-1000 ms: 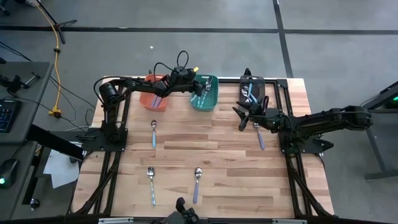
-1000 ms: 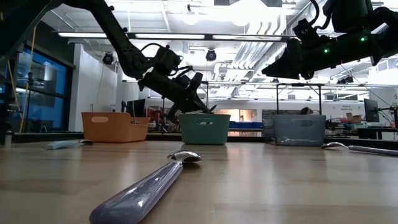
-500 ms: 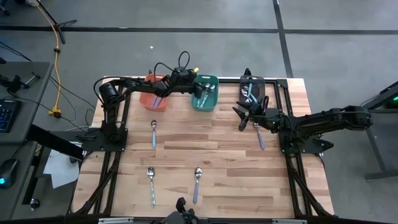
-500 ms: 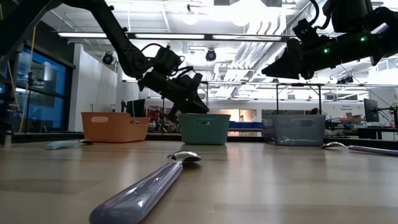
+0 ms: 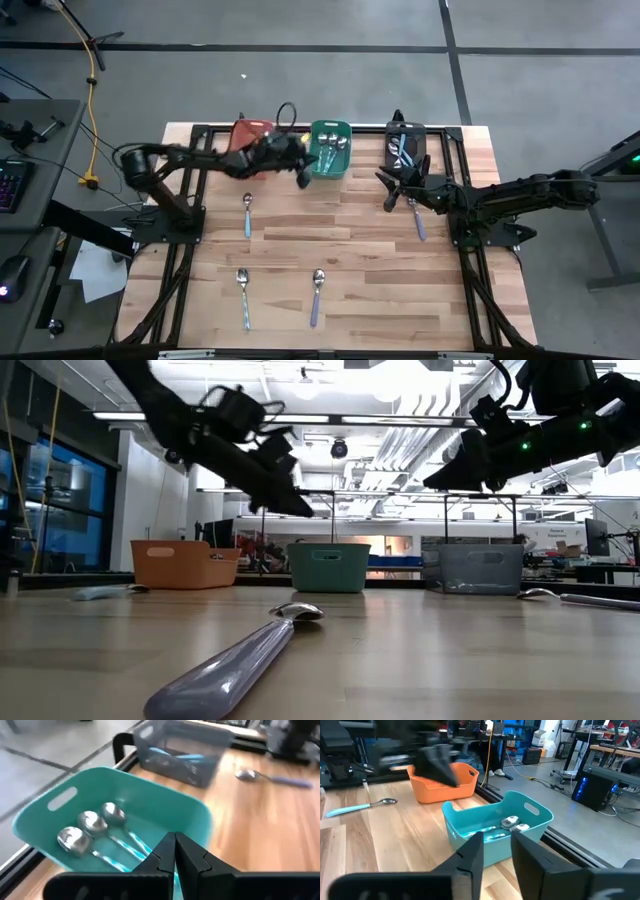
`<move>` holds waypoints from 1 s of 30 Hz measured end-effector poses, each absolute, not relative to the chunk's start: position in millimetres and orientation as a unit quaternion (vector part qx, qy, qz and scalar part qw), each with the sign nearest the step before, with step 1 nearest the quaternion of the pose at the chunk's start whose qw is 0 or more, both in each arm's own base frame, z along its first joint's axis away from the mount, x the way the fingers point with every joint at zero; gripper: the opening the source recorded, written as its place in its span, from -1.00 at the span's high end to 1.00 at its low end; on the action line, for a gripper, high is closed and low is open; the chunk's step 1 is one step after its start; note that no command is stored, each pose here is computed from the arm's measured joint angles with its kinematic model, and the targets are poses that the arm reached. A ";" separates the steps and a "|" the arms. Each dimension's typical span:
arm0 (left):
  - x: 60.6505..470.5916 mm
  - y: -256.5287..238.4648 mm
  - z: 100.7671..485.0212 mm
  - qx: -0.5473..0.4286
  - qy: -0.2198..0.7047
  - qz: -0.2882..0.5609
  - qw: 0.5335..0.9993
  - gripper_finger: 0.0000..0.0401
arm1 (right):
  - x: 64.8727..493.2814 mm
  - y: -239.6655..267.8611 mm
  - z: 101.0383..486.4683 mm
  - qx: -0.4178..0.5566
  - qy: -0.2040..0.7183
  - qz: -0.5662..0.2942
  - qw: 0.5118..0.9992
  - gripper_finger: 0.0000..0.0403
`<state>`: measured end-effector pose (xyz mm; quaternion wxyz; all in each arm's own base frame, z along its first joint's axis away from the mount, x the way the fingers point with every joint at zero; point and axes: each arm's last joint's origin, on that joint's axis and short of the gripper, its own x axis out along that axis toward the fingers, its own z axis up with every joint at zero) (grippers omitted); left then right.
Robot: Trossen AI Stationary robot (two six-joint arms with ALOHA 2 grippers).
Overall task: Sort silverware by color (type)
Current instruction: Put the purple spoon into the orange bin
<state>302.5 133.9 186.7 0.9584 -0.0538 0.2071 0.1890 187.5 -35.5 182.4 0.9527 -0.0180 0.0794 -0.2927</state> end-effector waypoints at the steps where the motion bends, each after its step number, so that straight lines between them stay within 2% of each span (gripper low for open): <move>1: 298.0 123.6 186.4 -0.042 0.208 0.187 0.959 1.00 | 187.5 -35.5 182.4 -0.018 0.079 -0.292 0.953 0.65; 6: 272.7 75.7 183.1 -0.017 0.215 0.188 0.958 0.99 | 187.3 -35.5 181.3 -0.018 0.085 -0.292 0.952 0.88; 10: 253.1 43.9 187.0 -0.042 0.218 0.198 0.955 0.98 | 187.2 -35.5 180.7 -0.020 0.088 -0.292 0.952 0.98; 17: 225.2 -3.4 188.4 -0.062 0.286 0.228 0.928 0.98 | 187.1 -35.5 180.3 -0.020 0.091 -0.292 0.952 1.00; 22: 217.7 -24.0 183.9 -0.111 0.310 0.208 0.921 0.98 | 187.2 -35.3 180.0 -0.020 0.092 -0.288 0.953 1.00; 26: 217.7 -37.1 178.1 -0.109 0.322 0.190 0.921 0.94 | 188.3 -32.8 178.2 -0.017 0.101 -0.241 0.965 1.00; 30: 214.3 -45.4 160.5 -0.096 0.293 0.187 0.933 0.97 | 189.5 -26.4 177.0 -0.003 0.104 -0.205 0.973 1.00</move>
